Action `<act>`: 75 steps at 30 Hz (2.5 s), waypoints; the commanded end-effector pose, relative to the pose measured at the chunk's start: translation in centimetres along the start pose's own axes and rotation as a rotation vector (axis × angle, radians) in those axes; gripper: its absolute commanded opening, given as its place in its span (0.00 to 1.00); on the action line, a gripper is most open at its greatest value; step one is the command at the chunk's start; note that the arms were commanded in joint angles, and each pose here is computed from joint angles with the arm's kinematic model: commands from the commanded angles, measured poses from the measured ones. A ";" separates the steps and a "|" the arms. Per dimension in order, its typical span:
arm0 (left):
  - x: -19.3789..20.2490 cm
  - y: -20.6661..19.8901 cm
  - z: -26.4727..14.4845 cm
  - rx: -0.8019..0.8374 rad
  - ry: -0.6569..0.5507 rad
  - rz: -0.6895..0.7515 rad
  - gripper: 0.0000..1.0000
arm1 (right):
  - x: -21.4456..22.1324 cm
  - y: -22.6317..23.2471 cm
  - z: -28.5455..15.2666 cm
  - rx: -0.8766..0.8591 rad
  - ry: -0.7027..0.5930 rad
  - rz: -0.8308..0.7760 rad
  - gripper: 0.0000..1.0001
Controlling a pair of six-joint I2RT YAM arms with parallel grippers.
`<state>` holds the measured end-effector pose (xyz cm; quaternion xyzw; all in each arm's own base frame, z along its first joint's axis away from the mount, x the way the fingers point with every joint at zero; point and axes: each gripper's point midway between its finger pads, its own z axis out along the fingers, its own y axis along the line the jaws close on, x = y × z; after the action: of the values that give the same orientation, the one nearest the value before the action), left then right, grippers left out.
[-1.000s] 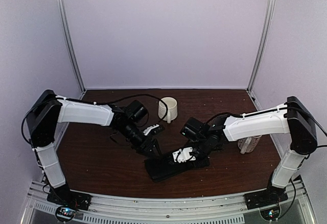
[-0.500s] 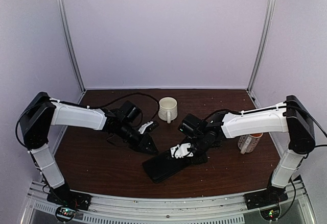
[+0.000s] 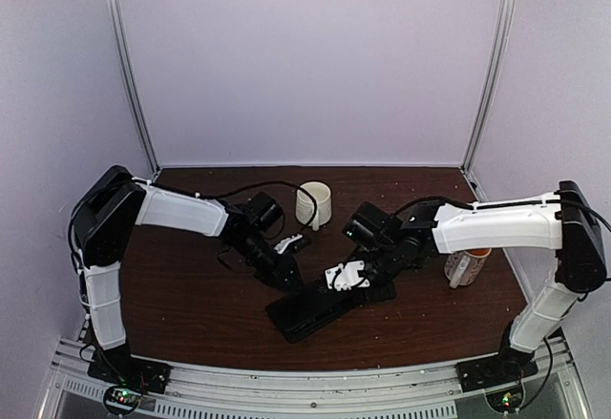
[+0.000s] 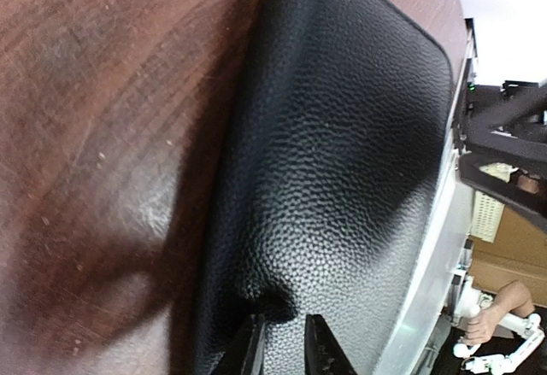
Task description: Sort the hair-cutting tools
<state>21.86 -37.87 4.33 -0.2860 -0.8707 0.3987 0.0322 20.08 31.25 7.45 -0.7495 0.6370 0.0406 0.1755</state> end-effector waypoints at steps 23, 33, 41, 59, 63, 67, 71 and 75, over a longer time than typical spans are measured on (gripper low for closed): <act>3.4 3.4 -9.0 -0.378 -0.351 0.209 0.56 | -0.4 2.5 4.5 -0.207 0.050 -0.133 0.42; 5.2 4.7 -6.9 -0.472 -0.298 0.384 0.51 | -0.4 3.2 5.5 -0.248 0.057 -0.066 0.40; 5.7 4.1 -5.0 -0.463 -0.213 0.448 0.49 | -0.5 3.1 5.5 -0.248 0.054 -0.064 0.40; 6.9 5.1 -3.9 -0.573 -0.113 0.437 0.37 | -0.4 3.3 5.6 -0.258 0.067 -0.029 0.38; 6.4 5.1 -3.9 -0.579 -0.138 0.434 0.27 | -0.3 3.4 5.6 -0.259 0.068 -0.028 0.38; 6.3 4.7 -3.5 -0.548 -0.139 0.434 0.16 | -0.4 3.3 5.7 -0.259 0.067 -0.022 0.38; 6.4 3.9 -3.1 -0.498 -0.148 0.429 0.03 | -0.7 2.9 6.1 -0.242 0.067 0.030 0.37; 6.5 4.3 -3.6 -0.525 -0.161 0.386 0.00 | -1.2 2.3 6.2 -0.235 0.075 0.172 0.36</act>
<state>18.73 -29.31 1.89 -0.4317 -0.8679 0.1756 -0.1716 20.25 34.67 4.52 -0.7521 0.6428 0.0816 0.1204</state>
